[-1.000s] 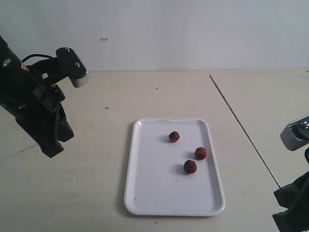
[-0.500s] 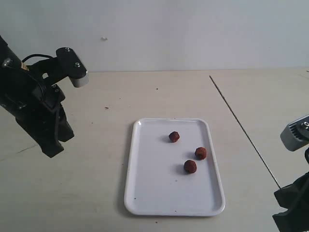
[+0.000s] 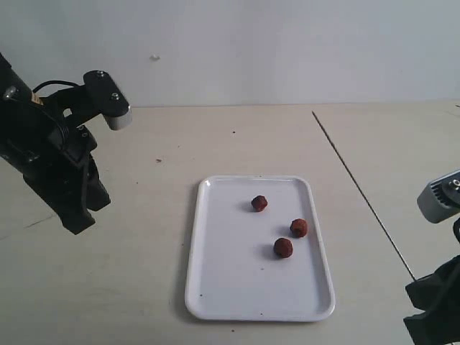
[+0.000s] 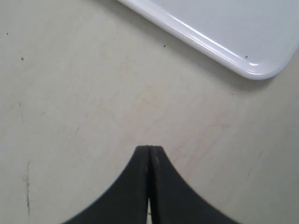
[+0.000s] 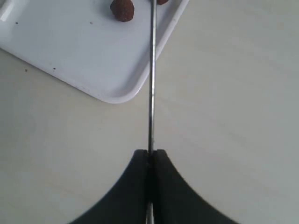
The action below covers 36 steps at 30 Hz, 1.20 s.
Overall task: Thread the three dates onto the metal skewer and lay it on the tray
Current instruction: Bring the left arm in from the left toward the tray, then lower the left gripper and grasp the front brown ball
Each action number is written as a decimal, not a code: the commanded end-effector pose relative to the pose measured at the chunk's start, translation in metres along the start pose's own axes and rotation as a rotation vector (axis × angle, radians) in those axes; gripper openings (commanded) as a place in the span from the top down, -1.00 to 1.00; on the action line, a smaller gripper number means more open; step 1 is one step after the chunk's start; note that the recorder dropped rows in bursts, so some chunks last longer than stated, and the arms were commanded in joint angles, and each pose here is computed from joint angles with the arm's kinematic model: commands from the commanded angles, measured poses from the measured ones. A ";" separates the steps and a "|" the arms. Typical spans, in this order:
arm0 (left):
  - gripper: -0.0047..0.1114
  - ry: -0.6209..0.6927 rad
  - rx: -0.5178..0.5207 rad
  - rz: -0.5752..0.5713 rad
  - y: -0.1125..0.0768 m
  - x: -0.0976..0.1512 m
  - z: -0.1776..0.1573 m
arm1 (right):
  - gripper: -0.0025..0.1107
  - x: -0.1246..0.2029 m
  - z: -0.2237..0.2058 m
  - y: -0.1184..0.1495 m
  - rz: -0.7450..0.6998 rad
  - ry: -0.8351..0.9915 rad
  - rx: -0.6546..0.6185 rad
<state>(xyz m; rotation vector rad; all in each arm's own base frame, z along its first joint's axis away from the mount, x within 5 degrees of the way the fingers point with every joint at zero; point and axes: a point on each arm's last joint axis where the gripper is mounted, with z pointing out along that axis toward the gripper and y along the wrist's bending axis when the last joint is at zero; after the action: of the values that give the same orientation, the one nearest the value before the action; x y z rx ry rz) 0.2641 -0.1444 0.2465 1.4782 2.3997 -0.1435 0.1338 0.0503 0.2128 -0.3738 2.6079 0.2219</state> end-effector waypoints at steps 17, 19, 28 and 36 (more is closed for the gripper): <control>0.92 -0.159 0.132 -0.070 -0.032 -0.041 0.030 | 0.96 -0.003 -0.003 -0.001 0.002 -0.026 0.005; 0.92 -0.152 0.143 -0.169 -0.033 -0.050 0.038 | 0.96 -0.002 -0.003 -0.001 0.001 -0.016 0.011; 0.45 -0.078 0.211 -0.227 -0.049 -0.094 0.064 | 0.96 -0.001 -0.005 -0.004 0.011 0.023 0.043; 0.19 -0.024 0.207 -0.178 -0.067 -0.120 0.100 | 0.96 -0.002 -0.007 -0.009 0.030 0.025 0.105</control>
<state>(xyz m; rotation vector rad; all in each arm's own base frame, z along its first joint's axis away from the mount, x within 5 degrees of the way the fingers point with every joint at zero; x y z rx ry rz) 0.2750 -0.2927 0.1902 1.3228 2.5540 -0.4792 0.1336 0.0422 0.2141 -0.3225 2.6576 0.1092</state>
